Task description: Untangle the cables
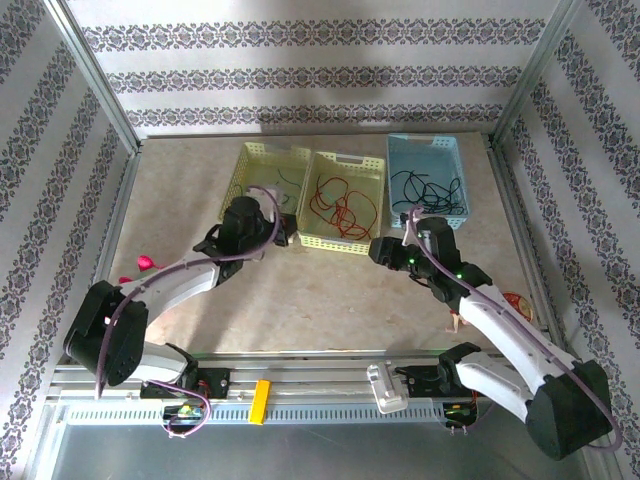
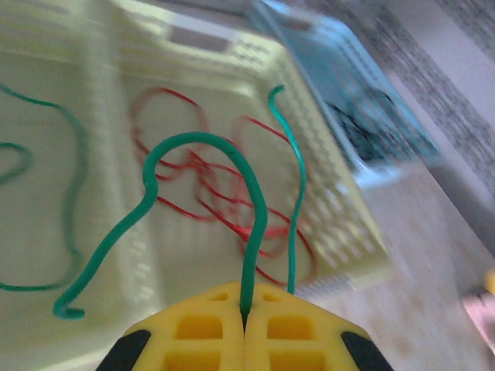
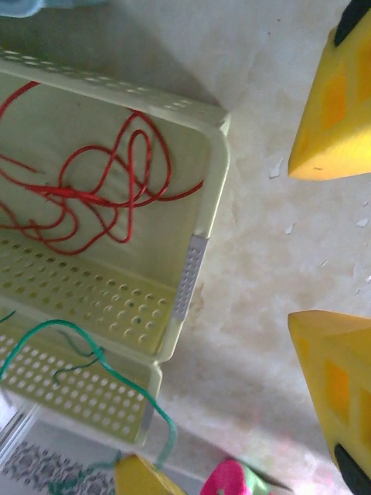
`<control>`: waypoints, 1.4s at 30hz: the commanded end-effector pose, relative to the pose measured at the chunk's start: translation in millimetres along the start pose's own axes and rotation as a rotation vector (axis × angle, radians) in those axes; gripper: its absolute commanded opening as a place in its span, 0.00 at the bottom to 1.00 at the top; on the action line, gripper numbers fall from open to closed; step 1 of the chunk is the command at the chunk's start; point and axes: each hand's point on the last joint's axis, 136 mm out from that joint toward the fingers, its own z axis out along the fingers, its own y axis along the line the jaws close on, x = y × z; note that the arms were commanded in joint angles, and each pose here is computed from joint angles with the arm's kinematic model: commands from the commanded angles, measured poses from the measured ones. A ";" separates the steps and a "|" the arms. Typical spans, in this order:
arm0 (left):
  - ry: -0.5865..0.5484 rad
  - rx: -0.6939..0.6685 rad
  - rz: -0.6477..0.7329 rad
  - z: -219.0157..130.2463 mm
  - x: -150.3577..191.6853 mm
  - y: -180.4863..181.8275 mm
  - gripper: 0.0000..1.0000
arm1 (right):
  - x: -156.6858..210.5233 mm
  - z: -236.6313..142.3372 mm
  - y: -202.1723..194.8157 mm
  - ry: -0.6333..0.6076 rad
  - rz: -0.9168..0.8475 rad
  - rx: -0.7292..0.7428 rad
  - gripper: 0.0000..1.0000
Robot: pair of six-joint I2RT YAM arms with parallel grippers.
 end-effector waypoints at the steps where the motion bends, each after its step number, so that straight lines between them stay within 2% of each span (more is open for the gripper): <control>1: -0.213 -0.096 -0.141 -3.7 -65.6 30.0 0.00 | -3.8 -6.0 -1.4 -0.036 -0.016 -0.001 0.50; 4: -0.270 -0.196 -0.202 -2.9 -82.4 61.8 0.00 | 0.1 -7.7 -2.5 -0.025 -0.019 0.001 0.50; 7: -0.277 -0.280 -0.261 5.7 -86.2 88.6 0.00 | 4.7 -7.1 -3.5 -0.007 -0.020 0.001 0.50; 10: -0.297 -0.317 -0.306 14.3 -88.8 105.0 0.01 | 6.2 -6.9 -3.5 0.002 -0.025 0.002 0.50; 11: -0.301 -0.321 -0.309 17.5 -90.1 106.9 0.13 | 6.2 -7.0 -4.1 0.006 -0.027 0.006 0.50; 14: -0.314 -0.338 -0.313 21.8 -93.5 111.3 0.67 | 4.2 -9.0 -8.3 0.002 -0.032 0.035 0.50; 15: -0.322 -0.335 -0.298 20.9 -97.0 108.8 0.78 | 2.8 -10.2 -10.9 -0.005 -0.032 0.050 0.50; 18: -0.340 -0.333 -0.218 12.3 -107.2 94.3 0.89 | -3.0 -15.5 -22.7 -0.041 -0.025 0.107 0.50; 23: -0.351 -0.422 -0.038 -20.7 -108.8 80.4 0.96 | -17.2 -30.0 -54.9 -0.133 0.001 0.246 0.56; 28: -0.346 -0.617 0.063 -73.2 -86.8 104.4 0.99 | -44.6 -52.4 -87.0 -0.304 -0.041 0.445 0.65; 32: -0.283 -0.854 0.184 -118.5 -59.9 136.2 0.99 | -75.7 -73.1 -97.1 -0.510 -0.193 0.599 0.71; 33: -0.268 -0.946 0.201 -132.6 -53.5 148.3 0.99 | -82.2 -77.9 -99.6 -0.585 -0.236 0.646 0.94; 35: -0.236 -1.079 0.221 -153.4 -41.6 166.7 0.99 | -88.3 -78.7 -104.9 -0.679 -0.312 0.712 0.98; 36: -0.221 -1.143 0.234 -162.0 -34.4 176.2 0.99 | -91.7 -75.5 -107.6 -0.684 -0.337 0.741 0.98; 37: -0.215 -1.187 0.248 -166.9 -28.4 183.9 0.99 | -85.6 -66.9 -121.0 -0.630 -0.353 0.809 0.98; 40: -0.220 -1.230 0.300 -165.7 -9.5 200.1 0.99 | -83.1 -46.6 -142.8 -0.528 -0.405 0.994 0.98; 42: -0.227 -1.242 0.289 -161.9 2.2 211.6 0.99 | -78.1 -25.1 -152.4 -0.500 -0.445 1.018 0.98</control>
